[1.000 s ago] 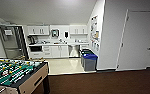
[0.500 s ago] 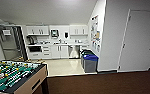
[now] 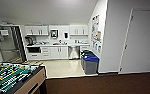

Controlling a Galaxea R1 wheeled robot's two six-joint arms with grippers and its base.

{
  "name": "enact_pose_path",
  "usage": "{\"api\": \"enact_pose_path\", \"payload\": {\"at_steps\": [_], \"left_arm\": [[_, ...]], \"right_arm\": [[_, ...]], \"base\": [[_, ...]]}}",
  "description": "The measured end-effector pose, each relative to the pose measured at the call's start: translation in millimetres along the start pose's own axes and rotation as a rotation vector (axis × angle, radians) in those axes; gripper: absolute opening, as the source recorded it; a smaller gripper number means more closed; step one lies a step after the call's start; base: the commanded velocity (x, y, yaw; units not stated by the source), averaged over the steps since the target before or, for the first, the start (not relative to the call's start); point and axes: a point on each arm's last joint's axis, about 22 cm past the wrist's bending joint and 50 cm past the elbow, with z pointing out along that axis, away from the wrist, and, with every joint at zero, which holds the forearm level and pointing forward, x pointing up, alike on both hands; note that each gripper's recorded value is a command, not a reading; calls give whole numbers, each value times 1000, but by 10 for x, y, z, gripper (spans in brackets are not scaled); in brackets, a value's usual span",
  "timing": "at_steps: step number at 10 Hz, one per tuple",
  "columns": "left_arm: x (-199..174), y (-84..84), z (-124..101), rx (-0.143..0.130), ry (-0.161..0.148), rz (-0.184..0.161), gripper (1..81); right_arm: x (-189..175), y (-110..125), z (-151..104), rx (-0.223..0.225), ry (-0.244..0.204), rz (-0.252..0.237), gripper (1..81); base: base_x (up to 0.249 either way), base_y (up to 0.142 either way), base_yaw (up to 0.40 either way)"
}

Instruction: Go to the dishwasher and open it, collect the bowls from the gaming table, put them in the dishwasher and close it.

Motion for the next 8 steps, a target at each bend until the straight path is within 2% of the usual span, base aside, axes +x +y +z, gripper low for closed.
{"api": "enact_pose_path", "payload": {"at_steps": [8], "left_arm": [[-7, -23, -6, 3, 0, 0, 811]], "right_arm": [[8, 13, -3, -1, 1, -1, 811]], "base": [[190, 0, 0]]}}
